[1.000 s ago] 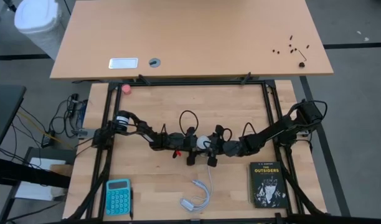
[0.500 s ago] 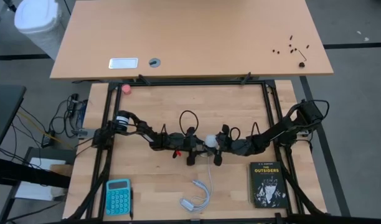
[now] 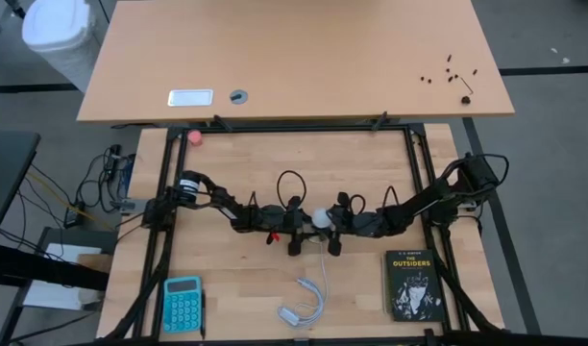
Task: Screw lightbulb
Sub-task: Insert the white lightbulb into the silver lamp
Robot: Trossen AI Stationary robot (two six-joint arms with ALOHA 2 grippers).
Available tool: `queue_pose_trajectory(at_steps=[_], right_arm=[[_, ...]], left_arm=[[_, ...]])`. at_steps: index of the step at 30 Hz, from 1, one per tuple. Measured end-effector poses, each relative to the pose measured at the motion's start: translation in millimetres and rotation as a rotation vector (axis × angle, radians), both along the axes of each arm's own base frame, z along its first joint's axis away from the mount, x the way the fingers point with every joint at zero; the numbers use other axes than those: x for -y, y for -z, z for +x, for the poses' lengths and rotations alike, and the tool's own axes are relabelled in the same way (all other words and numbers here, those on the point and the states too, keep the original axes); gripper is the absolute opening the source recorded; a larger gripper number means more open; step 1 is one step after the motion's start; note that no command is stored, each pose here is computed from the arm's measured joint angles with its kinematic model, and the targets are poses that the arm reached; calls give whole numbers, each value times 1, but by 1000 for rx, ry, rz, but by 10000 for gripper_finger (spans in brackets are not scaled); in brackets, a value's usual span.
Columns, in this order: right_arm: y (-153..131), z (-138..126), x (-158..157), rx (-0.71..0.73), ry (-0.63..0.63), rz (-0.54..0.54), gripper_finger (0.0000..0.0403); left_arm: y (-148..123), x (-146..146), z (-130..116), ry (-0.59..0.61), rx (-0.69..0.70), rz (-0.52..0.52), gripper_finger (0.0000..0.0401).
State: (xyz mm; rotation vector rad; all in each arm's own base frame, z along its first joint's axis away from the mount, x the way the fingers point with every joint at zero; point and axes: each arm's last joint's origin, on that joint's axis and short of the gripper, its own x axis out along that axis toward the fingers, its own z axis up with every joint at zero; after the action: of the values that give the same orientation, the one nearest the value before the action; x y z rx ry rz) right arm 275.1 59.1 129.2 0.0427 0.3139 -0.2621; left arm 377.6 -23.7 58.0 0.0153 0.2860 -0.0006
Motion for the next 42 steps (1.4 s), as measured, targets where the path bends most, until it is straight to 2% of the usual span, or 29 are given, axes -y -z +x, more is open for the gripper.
queue_pose_trajectory(at_steps=[6,13,22,27,37,42], right_arm=[[1,6,3,-74,-26,41,194],[0,5,1,-81,-41,32,200],[-2,-3,-2,-147,-71,33,258],[-13,-10,-4,-169,-72,57,286],[-35,-27,-12,-179,-97,49,287],[-57,-25,-7,-326,-44,54,290]], left_arm=[[0,0,0,-1,0,0,209],[0,0,0,0,-2,0,209],[0,0,0,0,-4,0,209],[1,0,0,0,-7,0,209],[1,0,0,0,-7,-1,209],[1,0,0,0,-7,-1,209]])
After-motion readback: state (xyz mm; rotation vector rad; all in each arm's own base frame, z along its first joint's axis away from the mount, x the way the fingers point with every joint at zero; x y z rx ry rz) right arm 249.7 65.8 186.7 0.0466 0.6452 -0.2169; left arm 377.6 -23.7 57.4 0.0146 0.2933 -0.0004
